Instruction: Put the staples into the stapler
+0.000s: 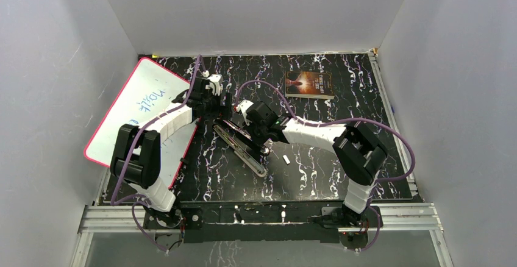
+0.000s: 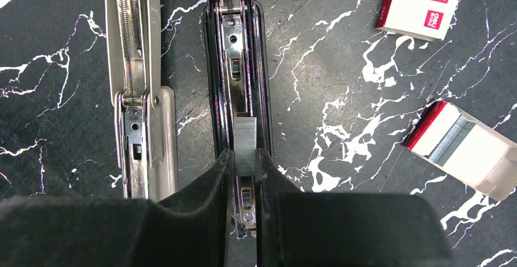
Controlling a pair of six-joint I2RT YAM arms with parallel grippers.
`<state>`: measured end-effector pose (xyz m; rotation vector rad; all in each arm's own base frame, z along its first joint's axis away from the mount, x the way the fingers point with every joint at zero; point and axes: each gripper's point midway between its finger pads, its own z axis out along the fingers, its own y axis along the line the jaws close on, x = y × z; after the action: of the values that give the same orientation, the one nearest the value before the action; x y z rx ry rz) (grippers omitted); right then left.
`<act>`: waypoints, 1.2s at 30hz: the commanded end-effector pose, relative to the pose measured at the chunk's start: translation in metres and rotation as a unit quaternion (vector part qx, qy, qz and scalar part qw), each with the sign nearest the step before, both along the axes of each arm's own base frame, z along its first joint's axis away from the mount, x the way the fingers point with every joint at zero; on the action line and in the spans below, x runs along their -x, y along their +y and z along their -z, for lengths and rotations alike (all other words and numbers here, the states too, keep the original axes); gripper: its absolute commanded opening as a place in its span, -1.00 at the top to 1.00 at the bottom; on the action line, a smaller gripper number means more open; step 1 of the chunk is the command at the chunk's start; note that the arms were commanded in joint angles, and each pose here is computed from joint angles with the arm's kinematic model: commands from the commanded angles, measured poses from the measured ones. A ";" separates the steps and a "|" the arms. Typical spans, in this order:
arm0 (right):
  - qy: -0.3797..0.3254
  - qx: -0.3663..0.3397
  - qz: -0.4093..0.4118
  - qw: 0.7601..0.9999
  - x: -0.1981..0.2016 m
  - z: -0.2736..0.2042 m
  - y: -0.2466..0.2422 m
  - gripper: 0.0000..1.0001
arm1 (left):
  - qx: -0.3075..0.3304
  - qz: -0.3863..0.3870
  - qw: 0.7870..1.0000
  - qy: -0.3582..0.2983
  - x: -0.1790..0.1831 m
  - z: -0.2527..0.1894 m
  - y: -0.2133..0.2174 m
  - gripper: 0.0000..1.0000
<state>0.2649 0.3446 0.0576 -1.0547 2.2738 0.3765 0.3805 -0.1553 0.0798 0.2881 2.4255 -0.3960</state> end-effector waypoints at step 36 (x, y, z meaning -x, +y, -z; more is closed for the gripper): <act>0.055 0.045 -0.041 0.997 0.019 0.016 -0.008 0.64 | 0.004 0.003 1.000 -0.020 -0.009 -0.018 -0.001 -0.83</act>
<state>0.2639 0.3454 0.0555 -1.1363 2.2987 0.3733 0.3805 -0.1551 0.0798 0.2876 2.4255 -0.3958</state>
